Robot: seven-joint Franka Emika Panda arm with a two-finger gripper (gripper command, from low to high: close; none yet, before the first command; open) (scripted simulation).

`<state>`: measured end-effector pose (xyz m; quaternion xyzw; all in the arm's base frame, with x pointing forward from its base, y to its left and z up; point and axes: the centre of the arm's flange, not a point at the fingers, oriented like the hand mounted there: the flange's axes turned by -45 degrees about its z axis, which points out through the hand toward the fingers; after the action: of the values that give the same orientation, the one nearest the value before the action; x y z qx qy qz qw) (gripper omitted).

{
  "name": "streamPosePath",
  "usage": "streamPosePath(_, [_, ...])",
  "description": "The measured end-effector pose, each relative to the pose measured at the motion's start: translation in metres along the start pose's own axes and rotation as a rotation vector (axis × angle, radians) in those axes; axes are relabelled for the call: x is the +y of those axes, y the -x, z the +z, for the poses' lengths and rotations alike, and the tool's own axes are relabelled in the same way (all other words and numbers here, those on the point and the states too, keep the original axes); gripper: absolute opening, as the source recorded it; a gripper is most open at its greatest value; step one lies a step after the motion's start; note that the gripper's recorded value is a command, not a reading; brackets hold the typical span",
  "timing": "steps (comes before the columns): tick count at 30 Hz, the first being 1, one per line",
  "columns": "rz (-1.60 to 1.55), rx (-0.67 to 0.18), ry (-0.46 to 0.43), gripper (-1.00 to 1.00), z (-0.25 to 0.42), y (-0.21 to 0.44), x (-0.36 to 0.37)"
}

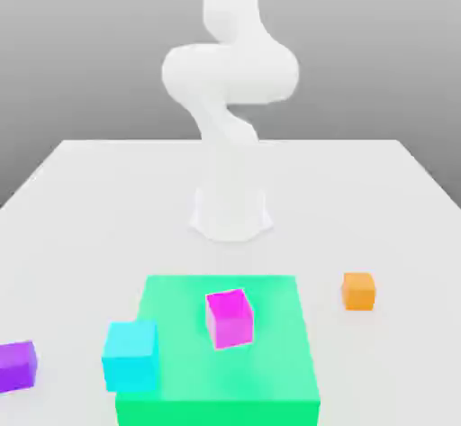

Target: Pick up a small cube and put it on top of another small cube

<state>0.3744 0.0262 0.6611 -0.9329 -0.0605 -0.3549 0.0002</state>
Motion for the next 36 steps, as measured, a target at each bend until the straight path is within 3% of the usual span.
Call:
streamPosePath(9, [-0.565,-0.277,-0.221,0.00,0.190,0.115,-0.128])
streamPosePath(18, [-1.247,-0.541,-0.504,0.00,0.278,0.352,-0.225])
streamPosePath(26, [-1.322,-0.569,-0.541,0.00,0.324,0.419,-0.230])
streamPosePath(27, [-1.323,-0.570,-0.541,-1.00,0.327,0.423,-0.230])
streamPosePath(36, [-1.323,-0.571,-0.541,-1.00,0.319,0.414,-0.230])
